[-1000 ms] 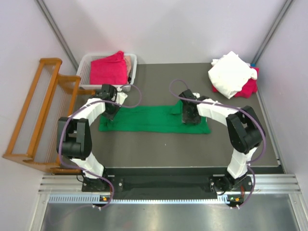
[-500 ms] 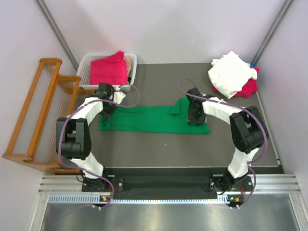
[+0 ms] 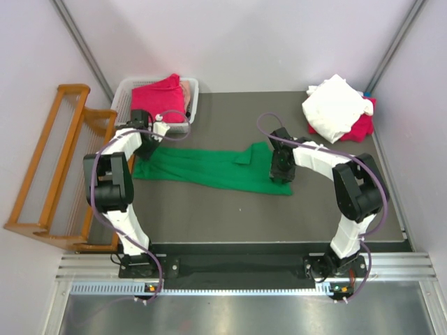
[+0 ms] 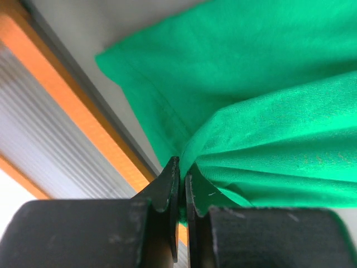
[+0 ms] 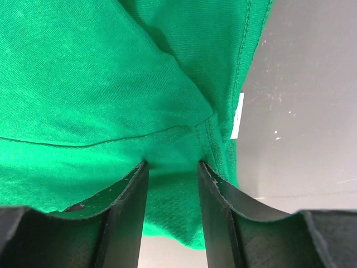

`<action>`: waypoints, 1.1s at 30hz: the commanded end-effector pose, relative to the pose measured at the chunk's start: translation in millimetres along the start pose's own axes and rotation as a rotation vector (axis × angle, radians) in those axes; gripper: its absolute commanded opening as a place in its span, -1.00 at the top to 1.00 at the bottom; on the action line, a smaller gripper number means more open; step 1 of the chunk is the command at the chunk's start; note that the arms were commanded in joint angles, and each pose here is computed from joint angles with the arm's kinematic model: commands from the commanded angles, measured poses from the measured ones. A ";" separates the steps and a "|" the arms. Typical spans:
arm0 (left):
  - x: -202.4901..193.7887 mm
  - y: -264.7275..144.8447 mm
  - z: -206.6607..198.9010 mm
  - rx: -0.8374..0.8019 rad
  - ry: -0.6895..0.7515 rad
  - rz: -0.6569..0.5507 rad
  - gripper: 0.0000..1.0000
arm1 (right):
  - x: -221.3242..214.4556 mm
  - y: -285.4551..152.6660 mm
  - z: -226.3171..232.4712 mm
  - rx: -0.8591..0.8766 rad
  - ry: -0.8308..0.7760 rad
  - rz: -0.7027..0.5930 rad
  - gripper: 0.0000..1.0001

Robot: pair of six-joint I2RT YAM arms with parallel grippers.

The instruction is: Fold and stack the t-shirts

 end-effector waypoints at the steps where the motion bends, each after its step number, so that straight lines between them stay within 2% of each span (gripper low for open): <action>1: 17.3 -25.5 3.9 0.023 0.011 -0.073 0.95 | 4.8 -4.1 -0.7 -0.034 -0.015 -0.036 0.19; 5: 4.5 -26.2 -5.3 0.002 0.017 -0.046 0.91 | 14.9 -16.5 7.3 -0.018 -0.044 -0.063 0.17; 8: -1.7 -31.0 -6.9 -0.001 0.023 -0.044 0.83 | 3.7 -1.8 11.7 0.042 -0.070 0.016 0.16; 10: -5.1 -34.2 -6.3 0.010 0.029 -0.044 0.66 | -12.6 15.9 10.4 0.040 -0.086 0.101 0.16; 11: -6.0 -34.4 -6.7 0.010 0.040 -0.039 0.35 | -17.0 19.8 10.1 0.045 -0.083 0.113 0.17; 12: -6.2 -35.8 -5.6 0.021 0.044 -0.039 -0.83 | -26.9 23.9 6.3 0.037 -0.076 0.136 0.18; 13: -6.6 -36.1 -3.7 0.032 0.042 -0.039 -0.98 | -26.4 21.6 6.0 0.042 -0.051 0.107 0.18; 18: -9.3 -30.8 14.4 0.103 0.030 -0.035 -0.98 | -28.6 3.8 -9.9 -0.057 -0.013 0.036 0.17; 20: -9.7 -30.1 28.5 0.091 -0.030 -0.045 -0.98 | -22.8 -10.0 -19.9 -0.117 -0.007 -0.018 0.17; 21: -16.4 -27.2 33.8 0.055 -0.065 -0.009 -0.98 | -19.4 -13.6 -26.7 -0.134 0.011 -0.034 0.16; 24: -7.6 -36.9 43.0 0.016 -0.131 -0.045 -0.98 | -8.6 -28.2 -43.7 -0.165 0.046 -0.088 0.16; 29: -5.6 -58.8 55.4 0.078 -0.157 -0.121 -0.98 | 2.3 -45.2 -70.7 -0.218 0.066 -0.134 0.16; 33: -5.4 -72.4 52.5 0.044 -0.153 -0.133 -0.98 | 10.7 -58.3 -98.6 -0.212 0.180 -0.187 0.17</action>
Point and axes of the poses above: each gripper's point midway between its finger pads, its own y axis out along the fingers, its own z axis along the line the jaws close on, x = y × z, the point moved 9 cm from there along -y, back along the fingers, and after that the axes turned 13 degrees about -y, right-handed, at the moved point
